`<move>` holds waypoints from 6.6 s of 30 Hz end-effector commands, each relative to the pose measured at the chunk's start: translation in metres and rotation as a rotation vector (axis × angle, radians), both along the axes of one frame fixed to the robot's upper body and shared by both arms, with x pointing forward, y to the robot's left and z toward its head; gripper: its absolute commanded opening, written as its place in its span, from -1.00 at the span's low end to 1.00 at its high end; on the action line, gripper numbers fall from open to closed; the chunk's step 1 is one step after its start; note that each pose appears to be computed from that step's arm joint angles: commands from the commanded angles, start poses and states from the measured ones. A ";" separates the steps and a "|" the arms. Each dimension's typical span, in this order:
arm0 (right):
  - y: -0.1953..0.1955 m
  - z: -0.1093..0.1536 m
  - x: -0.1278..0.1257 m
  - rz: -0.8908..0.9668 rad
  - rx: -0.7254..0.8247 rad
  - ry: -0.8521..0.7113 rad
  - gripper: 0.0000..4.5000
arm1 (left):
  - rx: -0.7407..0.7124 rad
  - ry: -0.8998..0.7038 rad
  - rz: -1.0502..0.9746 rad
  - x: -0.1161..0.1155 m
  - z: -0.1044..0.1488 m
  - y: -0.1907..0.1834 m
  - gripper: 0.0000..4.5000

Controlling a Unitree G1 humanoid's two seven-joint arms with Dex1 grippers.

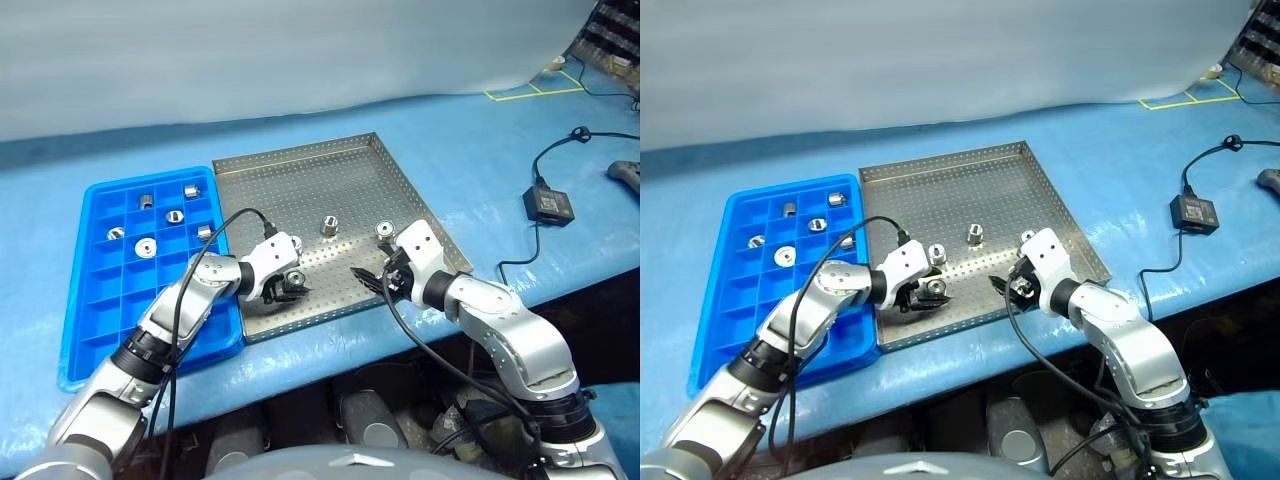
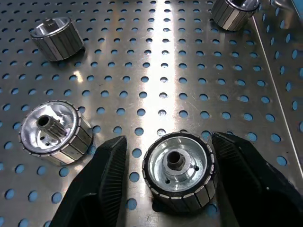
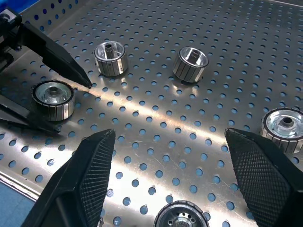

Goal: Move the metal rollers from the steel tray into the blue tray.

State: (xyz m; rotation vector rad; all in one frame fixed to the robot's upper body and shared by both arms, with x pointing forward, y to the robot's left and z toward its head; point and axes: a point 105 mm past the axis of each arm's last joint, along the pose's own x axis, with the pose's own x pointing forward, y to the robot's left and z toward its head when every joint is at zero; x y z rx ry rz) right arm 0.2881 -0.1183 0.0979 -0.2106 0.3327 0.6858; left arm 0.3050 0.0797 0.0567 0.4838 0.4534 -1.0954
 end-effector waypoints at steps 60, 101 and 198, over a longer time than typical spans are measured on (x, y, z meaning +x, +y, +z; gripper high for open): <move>0.026 0.014 0.015 0.100 0.100 0.002 0.74 | -0.351 -0.511 1.297 0.007 0.088 0.167 0.64; 0.024 0.008 -0.005 0.072 0.053 -0.042 0.74 | -0.151 0.007 0.249 0.054 -0.002 -0.014 -0.05; 0.025 0.025 -0.021 0.042 0.025 -0.116 0.74 | -0.122 -0.105 0.397 0.113 0.020 -0.052 0.77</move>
